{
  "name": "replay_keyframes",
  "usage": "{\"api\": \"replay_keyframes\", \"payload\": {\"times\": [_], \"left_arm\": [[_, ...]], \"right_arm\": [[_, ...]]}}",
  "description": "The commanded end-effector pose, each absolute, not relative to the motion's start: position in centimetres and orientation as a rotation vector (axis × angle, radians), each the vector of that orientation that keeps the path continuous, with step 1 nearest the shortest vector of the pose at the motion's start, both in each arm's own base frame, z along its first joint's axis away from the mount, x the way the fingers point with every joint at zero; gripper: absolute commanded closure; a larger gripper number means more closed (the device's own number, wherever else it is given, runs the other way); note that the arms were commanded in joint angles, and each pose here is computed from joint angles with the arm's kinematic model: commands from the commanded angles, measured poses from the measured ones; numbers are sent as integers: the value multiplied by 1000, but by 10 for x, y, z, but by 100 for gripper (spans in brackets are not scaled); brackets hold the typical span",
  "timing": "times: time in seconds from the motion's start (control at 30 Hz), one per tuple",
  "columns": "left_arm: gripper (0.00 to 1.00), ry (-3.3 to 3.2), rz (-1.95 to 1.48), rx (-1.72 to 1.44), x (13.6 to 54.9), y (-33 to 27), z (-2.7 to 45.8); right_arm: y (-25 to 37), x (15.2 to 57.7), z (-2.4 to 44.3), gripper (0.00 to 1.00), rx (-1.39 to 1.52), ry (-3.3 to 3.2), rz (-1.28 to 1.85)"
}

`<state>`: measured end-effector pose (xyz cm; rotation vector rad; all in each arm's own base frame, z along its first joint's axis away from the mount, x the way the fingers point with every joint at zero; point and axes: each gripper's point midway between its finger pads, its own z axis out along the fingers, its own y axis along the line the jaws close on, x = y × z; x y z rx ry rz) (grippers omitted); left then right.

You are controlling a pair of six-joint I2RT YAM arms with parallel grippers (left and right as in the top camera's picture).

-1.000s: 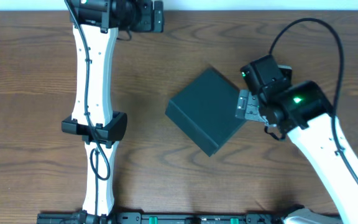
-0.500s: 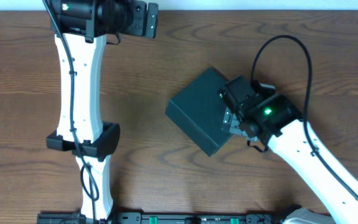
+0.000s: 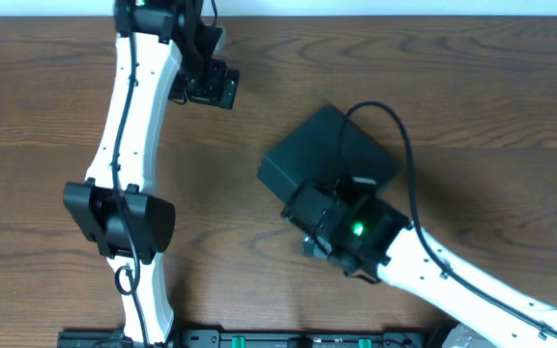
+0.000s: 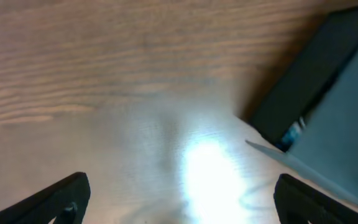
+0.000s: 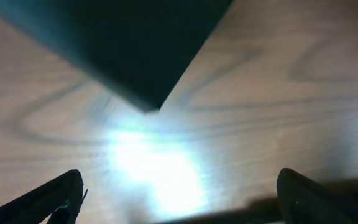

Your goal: Pack container

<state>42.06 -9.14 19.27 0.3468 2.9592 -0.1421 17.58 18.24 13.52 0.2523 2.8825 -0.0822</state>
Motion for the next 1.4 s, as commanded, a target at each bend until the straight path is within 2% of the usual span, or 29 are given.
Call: {"api": "replay_keyframes", "payload": {"times": [0.0,0.23,0.47,0.87,1.07,1.37], "left_arm": [[4,2953,-258,392,421,-105,178],[4,2905,-336,427,431,-122,163],[5,2878,-335,476,434,-130,164],[5,2841,-363,510,440,-145,161],[5,2816,-368,546,441,-157,162],[5,2807,-371,565,440,-163,163]], "right_arm": [[190,164,136,1,318,2891,-44],[198,160,126,1,314,2898,-26],[169,146,84,1,296,2949,-260],[158,158,82,1,511,2817,-292],[167,168,75,1,526,2777,-225],[148,181,72,1,550,2655,-314]]}}
